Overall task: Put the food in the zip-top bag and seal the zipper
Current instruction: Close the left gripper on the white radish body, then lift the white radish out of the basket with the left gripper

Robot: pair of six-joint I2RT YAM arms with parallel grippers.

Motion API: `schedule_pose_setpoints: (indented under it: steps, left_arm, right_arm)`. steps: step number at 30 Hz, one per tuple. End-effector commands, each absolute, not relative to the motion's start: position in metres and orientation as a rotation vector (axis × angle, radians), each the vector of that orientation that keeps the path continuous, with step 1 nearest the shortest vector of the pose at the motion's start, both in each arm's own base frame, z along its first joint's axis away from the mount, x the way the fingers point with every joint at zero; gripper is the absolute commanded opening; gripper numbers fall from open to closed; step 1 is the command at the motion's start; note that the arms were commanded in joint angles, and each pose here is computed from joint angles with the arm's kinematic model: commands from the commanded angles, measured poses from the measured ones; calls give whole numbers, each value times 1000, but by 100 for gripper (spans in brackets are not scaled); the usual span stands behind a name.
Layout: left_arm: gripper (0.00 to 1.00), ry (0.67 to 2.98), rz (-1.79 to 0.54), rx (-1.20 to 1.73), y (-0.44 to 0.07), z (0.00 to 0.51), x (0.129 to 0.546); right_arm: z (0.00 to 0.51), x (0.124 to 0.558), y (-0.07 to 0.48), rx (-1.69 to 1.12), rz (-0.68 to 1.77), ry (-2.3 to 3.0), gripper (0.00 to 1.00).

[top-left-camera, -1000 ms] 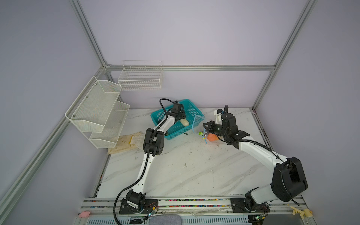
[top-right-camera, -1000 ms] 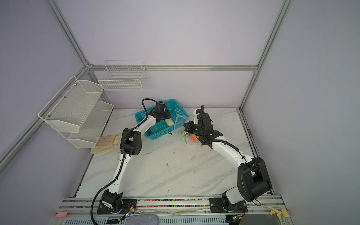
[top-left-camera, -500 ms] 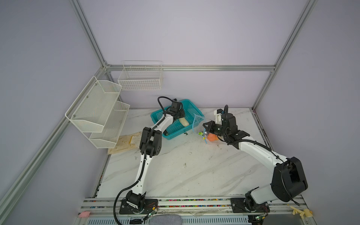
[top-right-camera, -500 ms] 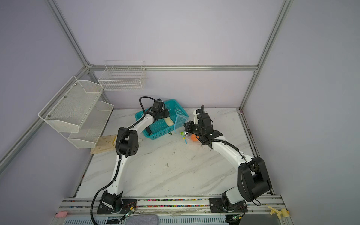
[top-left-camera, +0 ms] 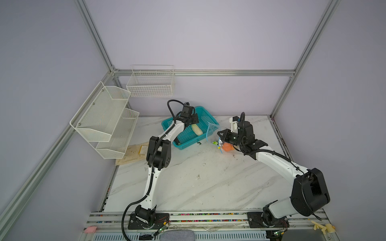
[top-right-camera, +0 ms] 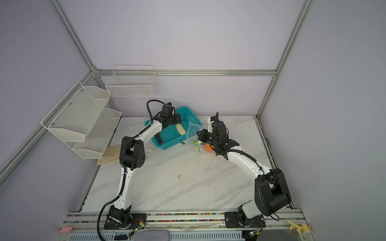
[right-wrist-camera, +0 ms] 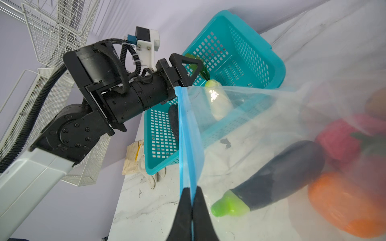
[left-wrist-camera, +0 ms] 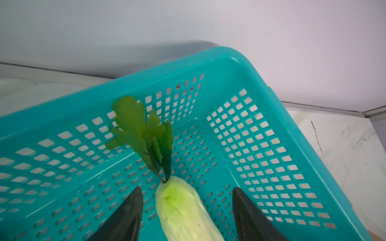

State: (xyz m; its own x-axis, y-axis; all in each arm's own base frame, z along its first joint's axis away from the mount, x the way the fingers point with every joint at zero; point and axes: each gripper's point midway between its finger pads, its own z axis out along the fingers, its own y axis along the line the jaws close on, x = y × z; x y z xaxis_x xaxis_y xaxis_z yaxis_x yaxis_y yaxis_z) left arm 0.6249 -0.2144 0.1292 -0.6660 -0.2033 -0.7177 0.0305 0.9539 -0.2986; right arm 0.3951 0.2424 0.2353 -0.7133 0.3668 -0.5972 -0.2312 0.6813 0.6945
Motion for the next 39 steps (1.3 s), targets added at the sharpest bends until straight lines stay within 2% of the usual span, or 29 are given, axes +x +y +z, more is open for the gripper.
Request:
schedule_pose_setpoints:
  steps: [1,6,14,17,22,28,39]
  left_arm:
    - [75,2309,-325,-92,-219,125,623]
    - [81,2354,-331,-103,-223,107,623]
    - [81,2379,-330,-110,-227,87,629]
    - [77,2364,-313,-113,-224,90,633]
    - [63,2341,-312,-118,-221,95,640]
    - [54,2344,-304,-112,-217,94,640]
    - [48,2334,-317,-106,-216,106,632]
  right_arm:
    - [255,397,243,84,1039,2078,0]
    - [254,398,244,82,1044,2081,0]
    - [260,402,248,73,1061,2068,0]
    - [258,401,247,71,1053,2074,0]
    - [256,399,248,61,1061,2077,0]
    - [257,397,248,57,1066,2074,0]
    - [255,397,248,58,1068,2075,0]
